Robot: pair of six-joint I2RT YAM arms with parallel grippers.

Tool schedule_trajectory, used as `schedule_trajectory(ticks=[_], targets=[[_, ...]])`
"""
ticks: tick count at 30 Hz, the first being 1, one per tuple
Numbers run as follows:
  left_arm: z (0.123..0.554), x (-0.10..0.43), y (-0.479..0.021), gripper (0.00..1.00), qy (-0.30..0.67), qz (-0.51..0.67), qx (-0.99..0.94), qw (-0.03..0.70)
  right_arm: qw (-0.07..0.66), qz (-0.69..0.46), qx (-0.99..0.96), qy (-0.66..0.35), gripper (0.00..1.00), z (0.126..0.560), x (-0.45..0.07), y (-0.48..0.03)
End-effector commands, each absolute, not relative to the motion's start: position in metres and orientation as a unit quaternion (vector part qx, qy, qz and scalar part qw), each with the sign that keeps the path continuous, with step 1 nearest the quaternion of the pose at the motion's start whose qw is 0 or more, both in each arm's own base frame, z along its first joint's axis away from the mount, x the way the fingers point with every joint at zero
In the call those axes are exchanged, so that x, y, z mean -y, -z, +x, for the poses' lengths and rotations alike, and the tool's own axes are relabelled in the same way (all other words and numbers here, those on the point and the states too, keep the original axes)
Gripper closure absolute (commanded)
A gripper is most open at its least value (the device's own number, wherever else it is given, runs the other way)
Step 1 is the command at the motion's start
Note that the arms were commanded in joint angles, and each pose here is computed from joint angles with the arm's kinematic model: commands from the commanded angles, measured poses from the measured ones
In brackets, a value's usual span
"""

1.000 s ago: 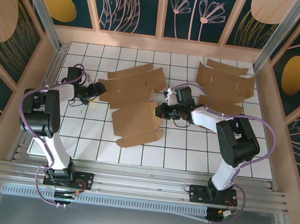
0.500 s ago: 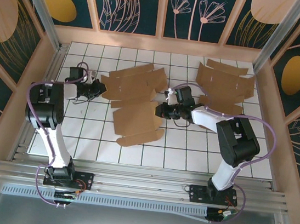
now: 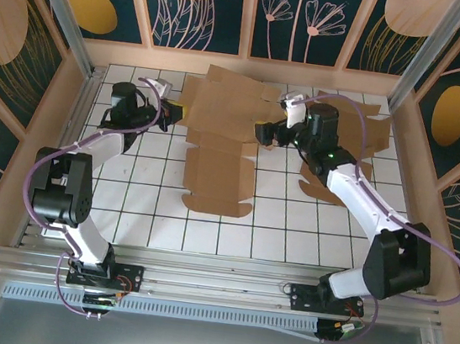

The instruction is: Fold the paper box

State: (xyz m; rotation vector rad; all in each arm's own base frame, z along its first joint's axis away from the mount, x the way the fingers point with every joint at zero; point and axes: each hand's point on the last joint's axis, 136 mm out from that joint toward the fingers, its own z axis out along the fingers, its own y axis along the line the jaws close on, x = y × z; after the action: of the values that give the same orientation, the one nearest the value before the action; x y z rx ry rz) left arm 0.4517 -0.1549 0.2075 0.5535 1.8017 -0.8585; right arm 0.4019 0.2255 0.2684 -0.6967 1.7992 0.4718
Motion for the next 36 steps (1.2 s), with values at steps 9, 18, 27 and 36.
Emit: schedule_trajectory(ticks=[9,18,27,36], targets=[[0.411,0.175,-0.214,1.00,0.281,0.432,-0.641,0.569,0.574,-0.594,-0.563,-0.025,0.06,0.457,-0.243,-0.292],[0.416,0.174,-0.214,1.00,0.268,0.439,-0.634,0.577,0.478,-0.631,-0.590,-0.157,0.14,0.465,-0.266,-0.257],[0.420,0.173,-0.210,1.00,0.267,0.436,-0.639,0.575,0.463,-0.592,-0.617,-0.233,0.12,0.459,-0.261,-0.276],[0.422,0.174,-0.209,1.00,0.273,0.434,-0.639,0.574,0.432,-0.597,-0.616,-0.279,0.08,0.432,-0.257,-0.268]])
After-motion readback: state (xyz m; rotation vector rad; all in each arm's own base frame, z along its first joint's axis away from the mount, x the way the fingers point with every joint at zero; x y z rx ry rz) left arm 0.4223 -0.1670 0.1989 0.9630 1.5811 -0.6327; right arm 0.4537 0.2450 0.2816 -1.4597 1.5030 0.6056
